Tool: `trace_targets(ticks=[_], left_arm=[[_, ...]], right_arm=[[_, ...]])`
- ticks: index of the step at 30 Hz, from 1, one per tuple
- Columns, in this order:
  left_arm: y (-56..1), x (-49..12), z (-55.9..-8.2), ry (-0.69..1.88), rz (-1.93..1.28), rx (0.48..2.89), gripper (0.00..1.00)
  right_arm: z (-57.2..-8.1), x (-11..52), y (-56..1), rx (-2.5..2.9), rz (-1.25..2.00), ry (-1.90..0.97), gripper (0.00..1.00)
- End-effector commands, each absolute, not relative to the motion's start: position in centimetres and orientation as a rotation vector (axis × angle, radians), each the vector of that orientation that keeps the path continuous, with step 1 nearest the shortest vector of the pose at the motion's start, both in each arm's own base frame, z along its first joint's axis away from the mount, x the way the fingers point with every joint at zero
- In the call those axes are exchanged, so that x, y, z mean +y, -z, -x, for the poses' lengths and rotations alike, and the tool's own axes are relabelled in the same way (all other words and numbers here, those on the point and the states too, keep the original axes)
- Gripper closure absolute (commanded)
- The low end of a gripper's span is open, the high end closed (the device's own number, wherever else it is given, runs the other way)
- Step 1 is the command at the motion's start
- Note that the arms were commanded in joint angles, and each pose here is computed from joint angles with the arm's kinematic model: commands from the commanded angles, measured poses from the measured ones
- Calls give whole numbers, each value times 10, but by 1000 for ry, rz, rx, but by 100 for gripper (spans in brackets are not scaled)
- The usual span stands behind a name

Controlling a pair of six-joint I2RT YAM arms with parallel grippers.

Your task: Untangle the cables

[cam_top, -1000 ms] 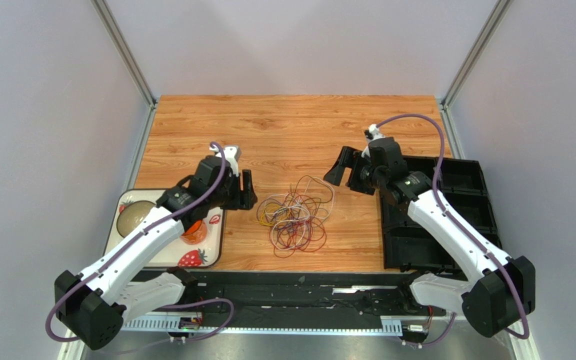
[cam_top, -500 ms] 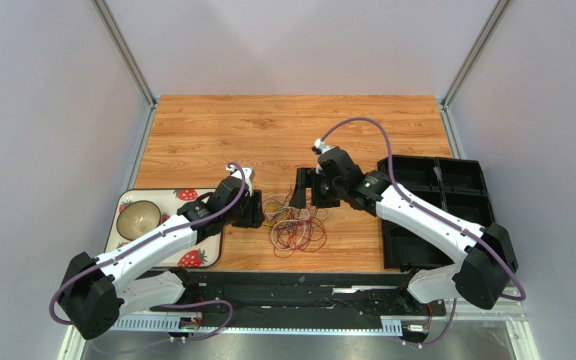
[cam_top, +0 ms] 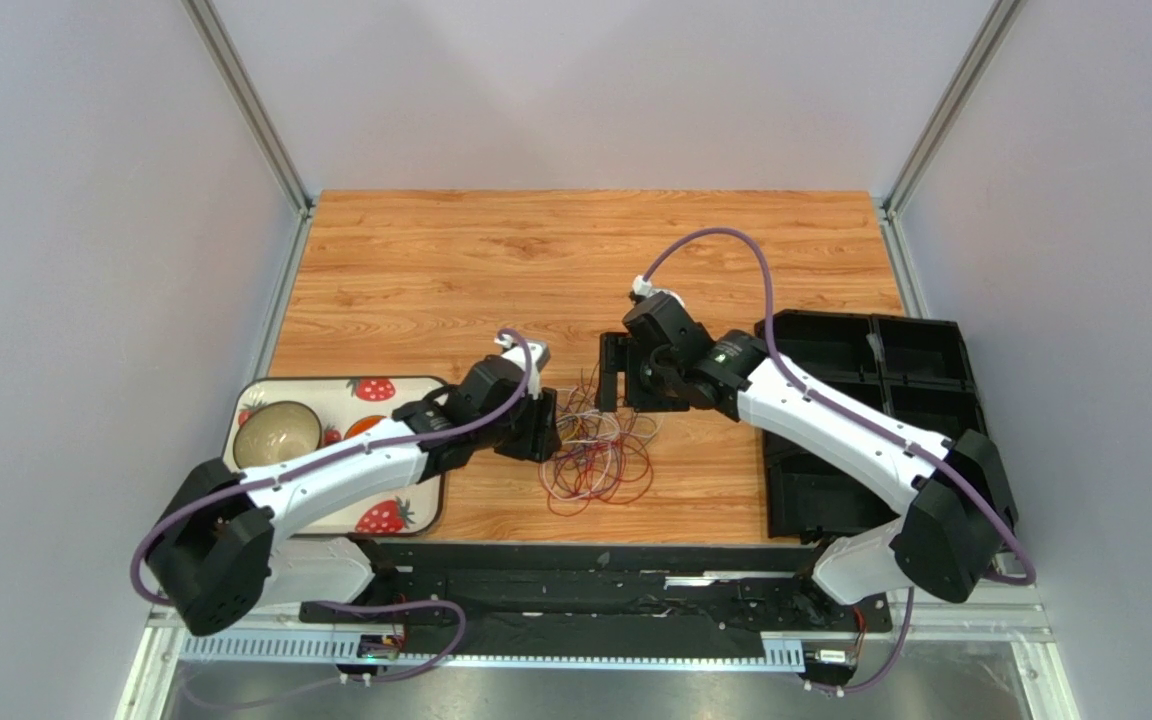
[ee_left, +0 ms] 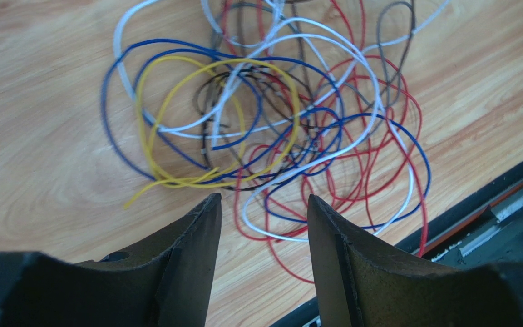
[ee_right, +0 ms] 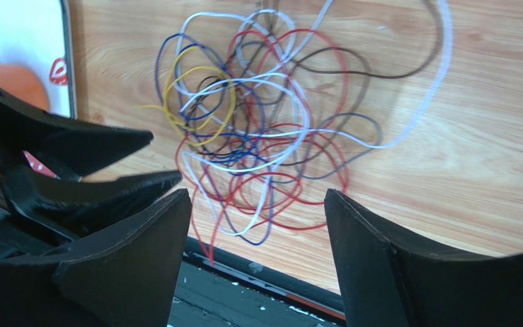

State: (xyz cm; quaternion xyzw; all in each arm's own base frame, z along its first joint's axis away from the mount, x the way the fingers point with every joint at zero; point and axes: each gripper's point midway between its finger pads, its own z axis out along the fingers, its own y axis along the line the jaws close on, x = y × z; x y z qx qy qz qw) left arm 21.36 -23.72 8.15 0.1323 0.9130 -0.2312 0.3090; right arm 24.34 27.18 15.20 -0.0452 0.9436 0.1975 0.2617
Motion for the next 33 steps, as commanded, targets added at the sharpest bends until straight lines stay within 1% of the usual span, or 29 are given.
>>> trace_targets(ticks=[1,3,7,17,19,21,24,29,30,31,32,33], left_arm=[[-98,-274,-220,638,-498,2331,42],[-101,-283,-220,620,-523,2320,42],[-88,-282,-229,470,-498,2352,43],[-77,-278,-239,362,-503,2376,44],[-78,-279,-240,358,-508,2376,53],[-77,-280,-240,358,-515,2383,58],[-81,-282,-238,372,-517,2389,60],[-80,-280,-236,384,-508,2389,78],[-79,-280,-236,377,-511,2393,90],[-78,-280,-236,371,-511,2399,97],[-78,-280,-236,369,-513,2400,100],[-78,-280,-237,364,-512,2400,100]], right_arm=[[-252,238,-170,2492,25,-460,24],[-249,228,-170,2485,8,-454,24],[-245,216,-167,2481,-12,-453,23],[-236,206,-161,2489,10,-449,23],[-235,206,-160,2490,11,-452,23],[-233,205,-157,2498,14,-448,23],[-231,203,-153,2506,15,-446,23],[-229,202,-149,2511,15,-448,23],[-229,202,-148,2512,15,-446,23],[-229,202,-147,2516,17,-447,23],[-229,203,-148,2515,18,-448,23],[-229,203,-147,2516,19,-449,23]])
